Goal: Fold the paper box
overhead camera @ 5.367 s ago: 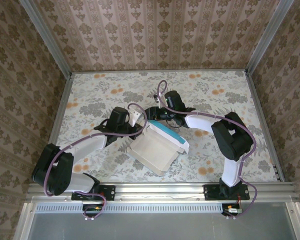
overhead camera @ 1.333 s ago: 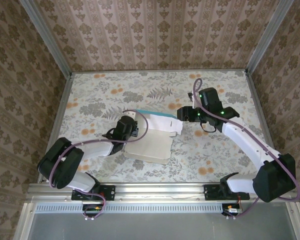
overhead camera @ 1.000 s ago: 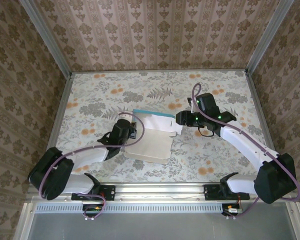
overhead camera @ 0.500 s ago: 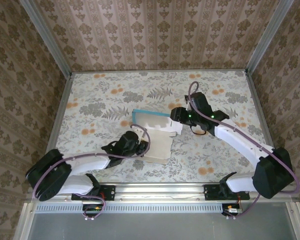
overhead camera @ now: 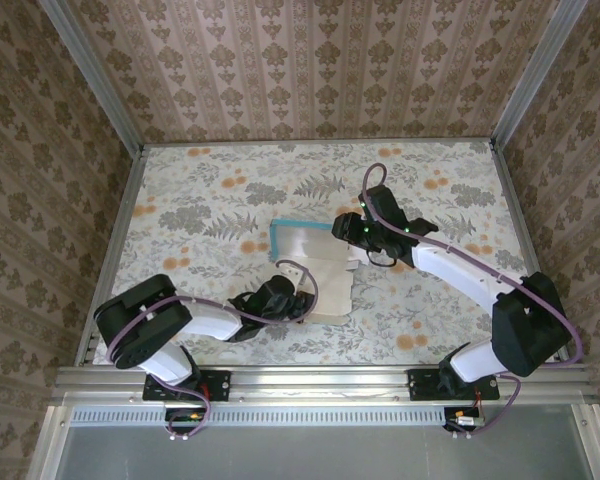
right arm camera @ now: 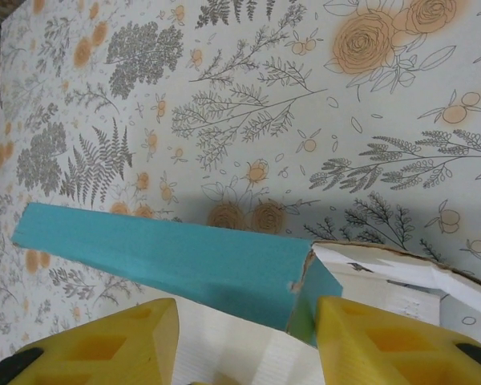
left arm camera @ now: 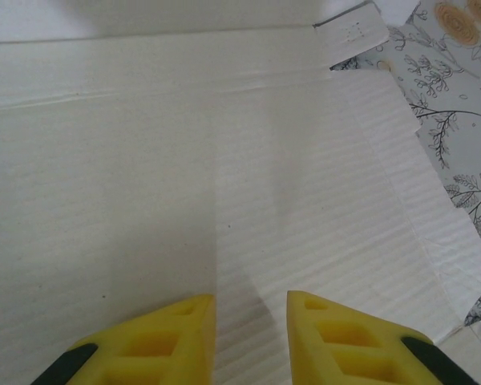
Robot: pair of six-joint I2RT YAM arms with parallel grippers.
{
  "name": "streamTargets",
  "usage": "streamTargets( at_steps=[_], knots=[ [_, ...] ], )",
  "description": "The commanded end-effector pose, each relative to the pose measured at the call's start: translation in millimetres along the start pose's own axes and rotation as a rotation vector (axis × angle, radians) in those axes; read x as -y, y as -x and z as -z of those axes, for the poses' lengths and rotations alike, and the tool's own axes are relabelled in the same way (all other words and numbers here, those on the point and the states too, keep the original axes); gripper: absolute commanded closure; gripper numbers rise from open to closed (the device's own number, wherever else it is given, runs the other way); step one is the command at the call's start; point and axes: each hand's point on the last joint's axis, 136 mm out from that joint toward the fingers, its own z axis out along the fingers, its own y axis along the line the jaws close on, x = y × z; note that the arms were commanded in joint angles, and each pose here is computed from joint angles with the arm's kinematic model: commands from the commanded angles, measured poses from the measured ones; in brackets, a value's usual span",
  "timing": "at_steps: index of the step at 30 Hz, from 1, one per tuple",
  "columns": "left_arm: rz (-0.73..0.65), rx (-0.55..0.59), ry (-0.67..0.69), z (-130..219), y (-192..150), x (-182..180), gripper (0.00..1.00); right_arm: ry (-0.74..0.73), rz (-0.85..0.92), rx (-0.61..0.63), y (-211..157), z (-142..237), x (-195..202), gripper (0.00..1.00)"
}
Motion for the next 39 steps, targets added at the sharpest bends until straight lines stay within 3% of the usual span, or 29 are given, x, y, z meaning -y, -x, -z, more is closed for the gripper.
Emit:
streamTargets(
  at_steps=[1, 7, 11, 15, 18, 24, 29, 39],
  knots=[
    [0.021, -0.020, 0.018, -4, -12, -1, 0.72, 0.010, -0.037, 0.040, 4, -6, -1, 0.53],
    [0.029, -0.014, 0.022, -6, -15, 1, 0.73, 0.031, -0.085, 0.096, 9, -1, 2, 0.64],
    [0.041, 0.001, 0.028, -7, -13, 0, 0.73, 0.024, -0.108, 0.116, 9, 5, 11, 0.66],
    [0.055, 0.015, 0.024, -10, -11, 1, 0.74, 0.124, -0.111, 0.133, 13, 19, 6, 0.60],
    [0.061, 0.022, 0.021, -12, -11, 1, 0.75, 0.182, 0.003, 0.101, 5, 33, -3, 0.51],
    [0.054, 0.027, 0.019, -12, -11, 1, 0.75, 0.118, 0.157, 0.050, -15, 57, 38, 0.48],
    [0.033, 0.011, 0.018, -12, -15, 1, 0.75, 0.009, 0.269, 0.071, 1, 69, 67, 0.50],
    [0.012, 0.003, 0.024, -11, -17, 1, 0.75, 0.004, 0.351, -0.025, 23, 32, 71, 0.50]
  ],
)
